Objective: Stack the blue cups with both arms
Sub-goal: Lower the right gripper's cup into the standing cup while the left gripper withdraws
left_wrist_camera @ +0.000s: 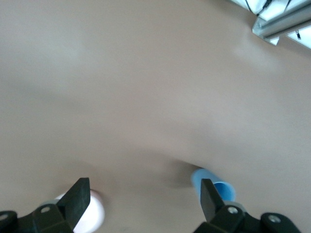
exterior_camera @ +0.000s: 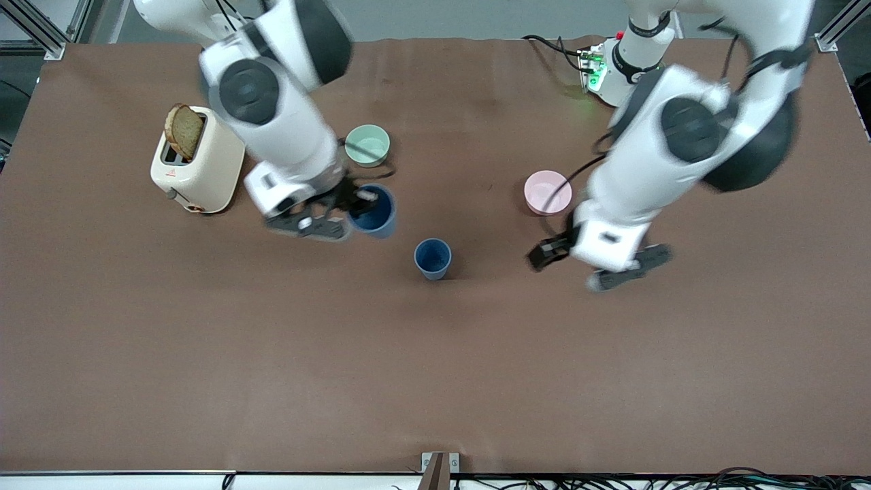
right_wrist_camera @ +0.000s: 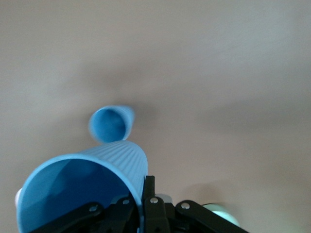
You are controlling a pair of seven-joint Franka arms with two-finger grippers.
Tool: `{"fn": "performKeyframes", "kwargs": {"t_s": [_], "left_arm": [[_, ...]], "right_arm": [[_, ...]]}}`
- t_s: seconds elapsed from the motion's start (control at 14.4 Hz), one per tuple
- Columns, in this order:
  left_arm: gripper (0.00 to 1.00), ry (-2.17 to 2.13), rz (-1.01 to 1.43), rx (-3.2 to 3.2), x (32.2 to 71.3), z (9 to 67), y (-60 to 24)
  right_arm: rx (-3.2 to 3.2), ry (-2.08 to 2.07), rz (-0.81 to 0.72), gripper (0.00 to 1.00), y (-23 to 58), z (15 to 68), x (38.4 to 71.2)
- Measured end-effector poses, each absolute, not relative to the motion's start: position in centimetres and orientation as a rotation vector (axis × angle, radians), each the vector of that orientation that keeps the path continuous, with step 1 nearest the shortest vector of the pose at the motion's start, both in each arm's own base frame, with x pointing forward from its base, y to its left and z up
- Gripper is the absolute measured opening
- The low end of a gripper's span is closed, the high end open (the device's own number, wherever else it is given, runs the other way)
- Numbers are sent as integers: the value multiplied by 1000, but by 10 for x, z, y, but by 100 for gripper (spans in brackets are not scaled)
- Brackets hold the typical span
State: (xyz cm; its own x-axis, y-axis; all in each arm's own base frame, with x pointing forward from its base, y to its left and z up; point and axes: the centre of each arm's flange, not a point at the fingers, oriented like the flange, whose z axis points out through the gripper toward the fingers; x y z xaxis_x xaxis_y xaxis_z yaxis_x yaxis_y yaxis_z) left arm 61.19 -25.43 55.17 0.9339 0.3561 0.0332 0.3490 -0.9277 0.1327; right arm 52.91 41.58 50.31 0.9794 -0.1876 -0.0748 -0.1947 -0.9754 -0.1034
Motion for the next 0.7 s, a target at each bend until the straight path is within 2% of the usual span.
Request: {"fn": "performKeyframes", "kwargs": {"t_s": [0.14,0.42,0.7], "left_arm": [[100,436,142,3007,608,591,-201],[100,261,180,3078,591,638,-128],[100,100,159,3135,572,664,-79]], "right_arm": [[-3008,282,76,4,454,476,513],[-3022,289,61,4,469,406,526],[-3041,279,34,4,471,379,528]]}}
